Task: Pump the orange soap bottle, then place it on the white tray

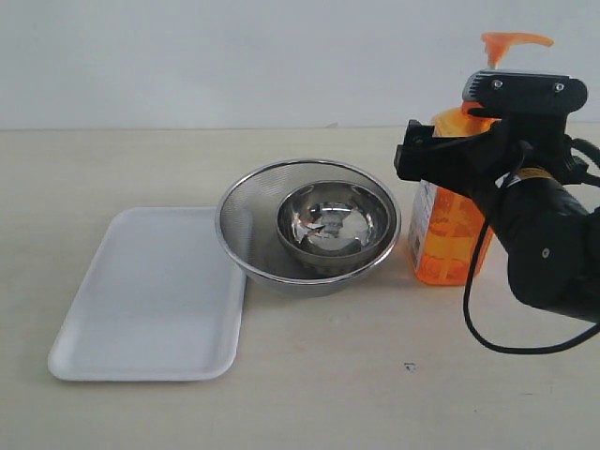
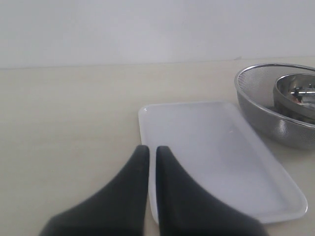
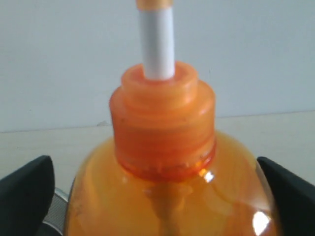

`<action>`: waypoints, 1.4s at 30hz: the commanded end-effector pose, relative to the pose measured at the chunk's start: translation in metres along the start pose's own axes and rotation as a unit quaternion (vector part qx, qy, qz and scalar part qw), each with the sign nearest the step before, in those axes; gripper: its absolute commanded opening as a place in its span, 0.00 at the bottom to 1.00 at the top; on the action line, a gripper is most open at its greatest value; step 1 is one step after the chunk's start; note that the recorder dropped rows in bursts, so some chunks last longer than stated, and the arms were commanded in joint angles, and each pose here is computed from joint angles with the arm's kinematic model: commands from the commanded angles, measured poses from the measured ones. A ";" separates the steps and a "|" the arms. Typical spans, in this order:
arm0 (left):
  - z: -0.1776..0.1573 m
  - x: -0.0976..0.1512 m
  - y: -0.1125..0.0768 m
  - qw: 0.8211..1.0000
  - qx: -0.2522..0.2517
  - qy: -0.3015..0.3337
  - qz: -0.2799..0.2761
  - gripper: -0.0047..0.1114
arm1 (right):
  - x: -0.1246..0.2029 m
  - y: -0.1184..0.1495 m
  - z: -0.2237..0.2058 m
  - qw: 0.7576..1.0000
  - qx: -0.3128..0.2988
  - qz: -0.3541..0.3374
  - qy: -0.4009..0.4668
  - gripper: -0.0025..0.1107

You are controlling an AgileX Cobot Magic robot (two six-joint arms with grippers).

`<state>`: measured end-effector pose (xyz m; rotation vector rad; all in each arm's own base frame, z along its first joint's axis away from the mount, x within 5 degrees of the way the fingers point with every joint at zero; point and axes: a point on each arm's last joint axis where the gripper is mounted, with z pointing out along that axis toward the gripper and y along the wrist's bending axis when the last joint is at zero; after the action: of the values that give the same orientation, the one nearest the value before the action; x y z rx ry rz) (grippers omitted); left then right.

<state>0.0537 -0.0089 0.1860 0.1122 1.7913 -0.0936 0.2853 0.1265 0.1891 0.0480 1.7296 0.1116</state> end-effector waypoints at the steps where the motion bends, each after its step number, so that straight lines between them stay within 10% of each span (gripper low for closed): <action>1: 0.000 0.001 0.000 1.000 -0.001 0.000 0.002 0.08 | -0.007 0.001 -0.003 1.000 -0.006 -0.008 0.002 0.95; 42: 0.000 0.001 0.000 1.000 -0.001 0.000 0.002 0.08 | -0.050 -0.002 -0.048 0.993 -0.061 -0.038 0.098 0.95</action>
<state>0.0537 -0.0089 0.1860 0.1122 1.7913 -0.0936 0.2507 0.1185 0.2352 -0.1122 1.9346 0.1460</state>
